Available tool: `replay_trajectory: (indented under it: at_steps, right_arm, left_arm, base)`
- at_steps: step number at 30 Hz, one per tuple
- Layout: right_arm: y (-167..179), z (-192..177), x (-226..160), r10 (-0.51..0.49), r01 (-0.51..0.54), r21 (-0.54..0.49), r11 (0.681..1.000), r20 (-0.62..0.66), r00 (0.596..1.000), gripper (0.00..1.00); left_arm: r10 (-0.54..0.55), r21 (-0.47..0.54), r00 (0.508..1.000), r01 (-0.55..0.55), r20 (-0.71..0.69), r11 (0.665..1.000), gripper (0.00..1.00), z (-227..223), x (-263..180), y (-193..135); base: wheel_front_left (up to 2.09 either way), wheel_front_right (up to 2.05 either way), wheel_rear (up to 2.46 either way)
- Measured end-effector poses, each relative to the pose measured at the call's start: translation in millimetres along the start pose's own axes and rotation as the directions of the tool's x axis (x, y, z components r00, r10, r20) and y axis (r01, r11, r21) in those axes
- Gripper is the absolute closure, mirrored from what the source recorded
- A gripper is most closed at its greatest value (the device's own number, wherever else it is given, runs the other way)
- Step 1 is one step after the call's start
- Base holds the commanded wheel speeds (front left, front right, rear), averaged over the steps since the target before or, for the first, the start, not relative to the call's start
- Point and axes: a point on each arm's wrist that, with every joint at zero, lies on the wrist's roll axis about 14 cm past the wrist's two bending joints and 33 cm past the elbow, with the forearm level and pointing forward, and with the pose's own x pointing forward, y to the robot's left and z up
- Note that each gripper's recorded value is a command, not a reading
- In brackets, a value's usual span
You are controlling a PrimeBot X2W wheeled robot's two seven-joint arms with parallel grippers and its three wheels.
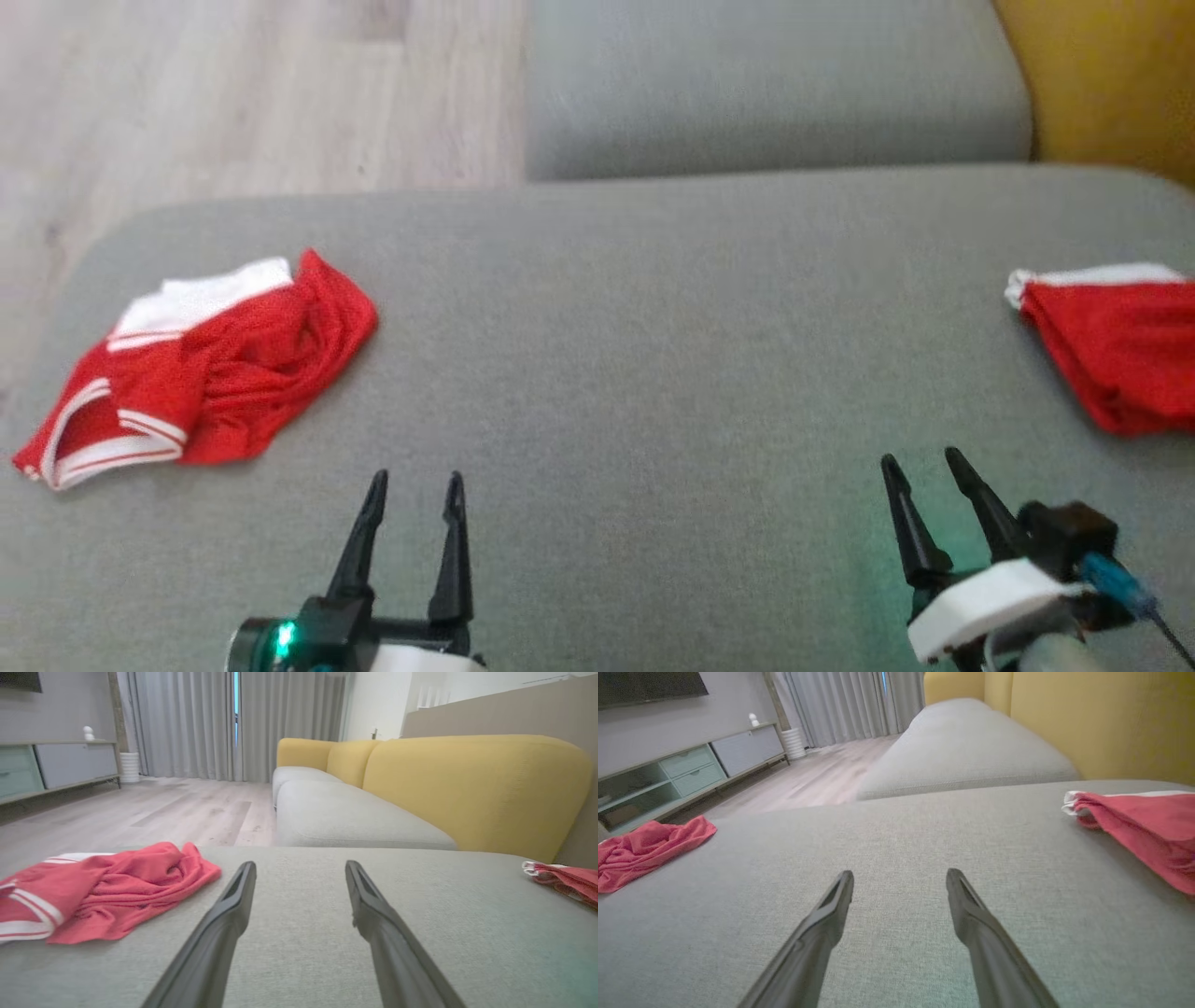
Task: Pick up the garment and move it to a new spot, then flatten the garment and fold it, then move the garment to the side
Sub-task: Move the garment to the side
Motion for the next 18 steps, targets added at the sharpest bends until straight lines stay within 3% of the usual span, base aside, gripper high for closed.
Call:
replay_trajectory:
  at_steps: [8, 18]
  right_arm:
    - [14, 60, -34, -0.019, 0.008, 0.041, 0.999, 0.258, 0.966, 0.00]
    - [11, 33, -74, -0.074, 0.064, 0.050, 0.997, 0.222, 0.972, 0.00]
  left_arm:
    - [0.040, 0.039, 0.995, -0.044, 0.096, 0.998, 0.00, 24, -36, 16]
    - [0.046, 0.058, 0.998, -0.049, 0.050, 0.997, 0.00, 5, -66, 23]
  base:
    - [0.00, 0.00, 0.00]
    - [0.00, 0.00, 0.00]
